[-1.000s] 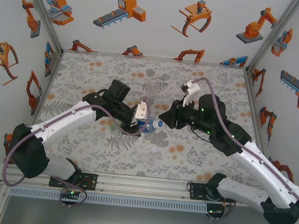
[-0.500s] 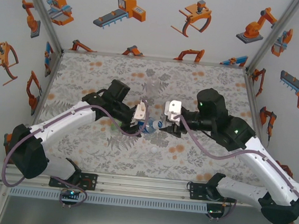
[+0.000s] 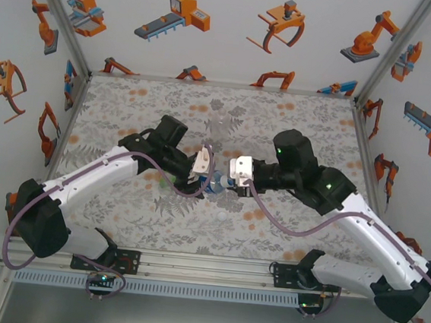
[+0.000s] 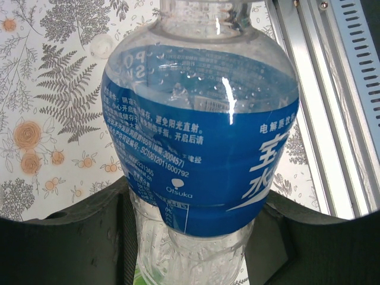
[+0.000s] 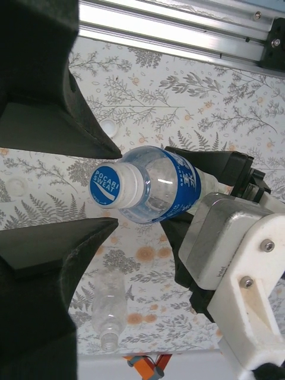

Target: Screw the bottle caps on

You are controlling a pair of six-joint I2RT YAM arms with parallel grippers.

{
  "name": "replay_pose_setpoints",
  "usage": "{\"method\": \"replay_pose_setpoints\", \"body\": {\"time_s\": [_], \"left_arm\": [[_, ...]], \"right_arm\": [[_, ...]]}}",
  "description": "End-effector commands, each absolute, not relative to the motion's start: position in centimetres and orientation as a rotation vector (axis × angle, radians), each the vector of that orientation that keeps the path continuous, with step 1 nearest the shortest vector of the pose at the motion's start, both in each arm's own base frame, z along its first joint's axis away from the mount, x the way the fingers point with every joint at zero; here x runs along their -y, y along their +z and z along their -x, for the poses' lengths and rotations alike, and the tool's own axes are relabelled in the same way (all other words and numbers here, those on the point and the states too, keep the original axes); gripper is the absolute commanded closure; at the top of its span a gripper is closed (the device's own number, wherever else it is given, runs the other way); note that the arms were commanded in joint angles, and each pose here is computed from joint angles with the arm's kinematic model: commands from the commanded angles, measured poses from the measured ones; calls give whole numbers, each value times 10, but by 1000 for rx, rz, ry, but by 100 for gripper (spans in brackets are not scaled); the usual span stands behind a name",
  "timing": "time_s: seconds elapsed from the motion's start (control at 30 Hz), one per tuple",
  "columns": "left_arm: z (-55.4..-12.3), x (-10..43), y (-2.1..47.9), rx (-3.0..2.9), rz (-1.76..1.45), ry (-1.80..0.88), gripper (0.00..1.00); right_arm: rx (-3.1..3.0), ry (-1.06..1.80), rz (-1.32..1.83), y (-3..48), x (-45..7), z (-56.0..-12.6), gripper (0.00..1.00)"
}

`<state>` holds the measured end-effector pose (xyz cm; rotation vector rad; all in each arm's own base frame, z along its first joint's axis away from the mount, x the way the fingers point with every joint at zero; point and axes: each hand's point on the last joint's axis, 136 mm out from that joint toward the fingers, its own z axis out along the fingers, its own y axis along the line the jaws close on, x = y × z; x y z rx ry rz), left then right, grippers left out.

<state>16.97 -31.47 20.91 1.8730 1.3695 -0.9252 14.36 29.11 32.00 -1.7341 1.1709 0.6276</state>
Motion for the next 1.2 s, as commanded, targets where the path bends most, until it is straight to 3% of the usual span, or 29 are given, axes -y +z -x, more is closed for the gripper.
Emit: {"method": "replay_pose_setpoints", "body": {"time_s": [0.0, 0.17, 0.43, 0.77, 0.9, 1.17], "left_arm": [[-161, 315, 227, -1292, -1878, -953, 97], [-160, 315, 227, -1290, -1882, -956, 97], [-161, 315, 226, -1296, -1882, -952, 97], [-165, 316, 226, -1322, -1872, -943, 96], [-170, 317, 222, -1361, -1869, -922, 96], [-171, 318, 224, -1361, -1863, -926, 95]], "right_arm": [[-1109, 658, 1748, 322, -297, -141, 60], [-1132, 654, 1757, 314, -297, -142, 66], [-1413, 756, 1506, 315, -297, -159, 100], [-2167, 1167, 287, 287, -278, -208, 100], [-2375, 1159, -241, 263, -253, -212, 100], [-2384, 1182, -316, 264, -258, -217, 100]]}}
